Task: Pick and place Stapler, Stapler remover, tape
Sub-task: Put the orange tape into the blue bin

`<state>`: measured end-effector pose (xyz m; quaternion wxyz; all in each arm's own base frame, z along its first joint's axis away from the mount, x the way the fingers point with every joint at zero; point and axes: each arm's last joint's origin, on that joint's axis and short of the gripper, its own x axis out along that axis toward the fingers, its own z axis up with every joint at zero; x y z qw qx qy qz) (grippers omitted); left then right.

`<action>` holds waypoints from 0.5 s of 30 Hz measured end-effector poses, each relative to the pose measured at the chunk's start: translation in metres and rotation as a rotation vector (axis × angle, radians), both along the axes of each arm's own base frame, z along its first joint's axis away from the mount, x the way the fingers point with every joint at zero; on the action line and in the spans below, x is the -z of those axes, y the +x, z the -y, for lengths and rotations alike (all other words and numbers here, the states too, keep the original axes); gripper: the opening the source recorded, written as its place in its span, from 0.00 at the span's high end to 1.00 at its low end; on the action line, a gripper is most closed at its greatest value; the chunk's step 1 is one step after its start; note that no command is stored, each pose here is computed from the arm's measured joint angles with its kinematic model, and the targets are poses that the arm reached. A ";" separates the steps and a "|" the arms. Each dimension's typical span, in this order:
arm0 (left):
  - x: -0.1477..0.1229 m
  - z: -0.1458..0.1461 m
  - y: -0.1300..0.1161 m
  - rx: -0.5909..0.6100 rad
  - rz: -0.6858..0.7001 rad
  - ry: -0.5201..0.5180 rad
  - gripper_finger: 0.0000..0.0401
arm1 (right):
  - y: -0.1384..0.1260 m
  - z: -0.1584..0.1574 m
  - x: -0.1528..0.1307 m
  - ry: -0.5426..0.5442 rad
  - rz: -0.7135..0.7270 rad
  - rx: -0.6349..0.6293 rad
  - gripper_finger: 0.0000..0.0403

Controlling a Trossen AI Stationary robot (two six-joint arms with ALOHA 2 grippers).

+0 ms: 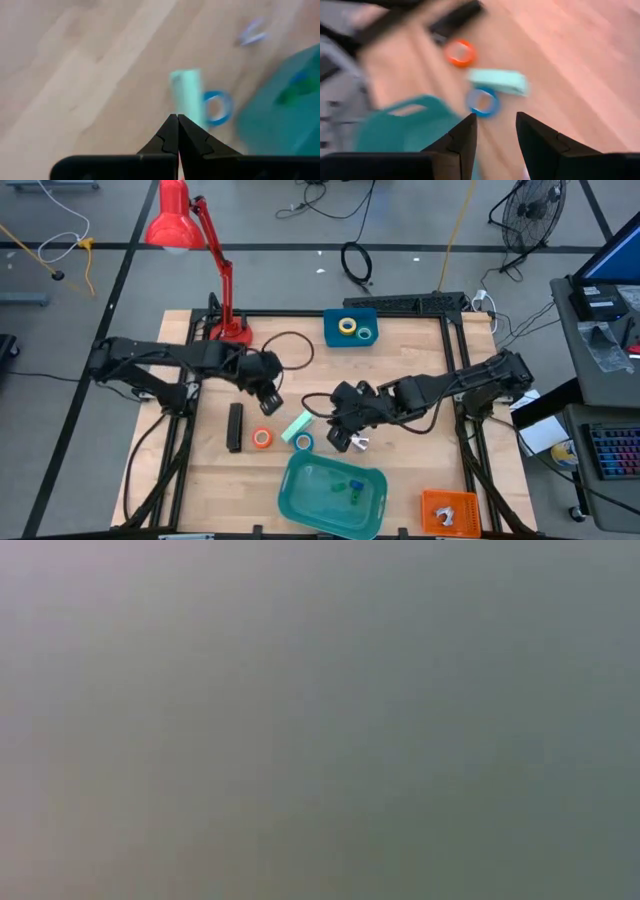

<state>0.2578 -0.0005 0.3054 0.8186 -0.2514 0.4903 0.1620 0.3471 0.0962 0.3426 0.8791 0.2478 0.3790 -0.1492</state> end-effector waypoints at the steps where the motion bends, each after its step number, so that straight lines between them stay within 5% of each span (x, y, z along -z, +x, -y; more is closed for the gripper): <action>1: 0.003 -0.005 -0.004 0.004 -0.048 0.005 1.00 | -0.003 0.004 0.003 -0.008 -0.044 0.025 0.67; 9: 0.035 -0.024 -0.017 0.114 -0.237 -0.043 1.00 | -0.030 0.030 0.019 -0.100 -0.373 0.221 0.73; 15: 0.086 -0.012 -0.032 0.187 -0.323 -0.115 0.93 | -0.039 0.040 0.017 -0.129 -0.371 0.278 0.78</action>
